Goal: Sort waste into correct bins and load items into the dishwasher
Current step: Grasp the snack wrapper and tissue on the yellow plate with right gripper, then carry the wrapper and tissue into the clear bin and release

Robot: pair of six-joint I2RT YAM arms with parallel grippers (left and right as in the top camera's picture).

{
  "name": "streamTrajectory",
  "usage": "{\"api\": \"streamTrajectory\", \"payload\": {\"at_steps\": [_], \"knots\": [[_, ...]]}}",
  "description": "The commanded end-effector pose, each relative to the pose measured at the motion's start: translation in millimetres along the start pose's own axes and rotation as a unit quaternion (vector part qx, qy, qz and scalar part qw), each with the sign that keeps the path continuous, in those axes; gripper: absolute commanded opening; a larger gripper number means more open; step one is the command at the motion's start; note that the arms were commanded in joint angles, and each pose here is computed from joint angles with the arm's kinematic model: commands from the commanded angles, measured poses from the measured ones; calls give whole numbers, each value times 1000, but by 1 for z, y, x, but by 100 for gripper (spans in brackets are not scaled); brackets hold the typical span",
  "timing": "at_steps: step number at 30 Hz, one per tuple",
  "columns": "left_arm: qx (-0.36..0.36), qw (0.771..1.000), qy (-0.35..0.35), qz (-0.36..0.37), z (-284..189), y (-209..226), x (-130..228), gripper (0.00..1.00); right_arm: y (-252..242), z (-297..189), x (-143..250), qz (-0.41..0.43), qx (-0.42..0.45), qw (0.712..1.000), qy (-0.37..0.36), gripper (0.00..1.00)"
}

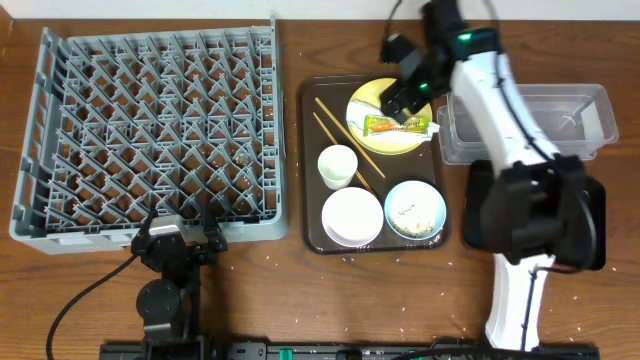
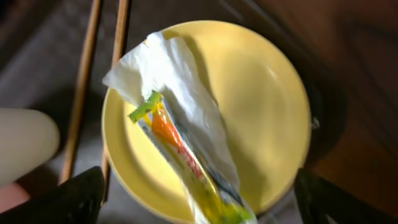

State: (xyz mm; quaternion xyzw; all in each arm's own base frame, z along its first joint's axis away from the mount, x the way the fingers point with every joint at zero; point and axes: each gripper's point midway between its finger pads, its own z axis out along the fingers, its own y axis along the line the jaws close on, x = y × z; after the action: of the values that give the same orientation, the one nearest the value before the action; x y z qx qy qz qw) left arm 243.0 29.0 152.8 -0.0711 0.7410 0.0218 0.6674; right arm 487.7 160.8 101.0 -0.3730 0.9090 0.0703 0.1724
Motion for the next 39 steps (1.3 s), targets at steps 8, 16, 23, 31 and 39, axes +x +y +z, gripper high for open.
{"api": "streamTrajectory", "payload": {"at_steps": [8,16,23,31,39], "knots": [[-12,1000,24,4,1,5,16,92,11,82,26,-57,31,993,101,84],[-12,1000,24,4,1,5,16,92,14,94,33,-34,23,993,111,18],[-12,1000,24,4,1,5,16,92,3,65,3,49,51,995,63,1],[-12,1000,24,4,1,5,16,92,-75,-78,-27,329,165,926,-84,1],[-12,1000,24,4,1,5,16,92,-165,-132,97,741,220,627,-100,2]]}}
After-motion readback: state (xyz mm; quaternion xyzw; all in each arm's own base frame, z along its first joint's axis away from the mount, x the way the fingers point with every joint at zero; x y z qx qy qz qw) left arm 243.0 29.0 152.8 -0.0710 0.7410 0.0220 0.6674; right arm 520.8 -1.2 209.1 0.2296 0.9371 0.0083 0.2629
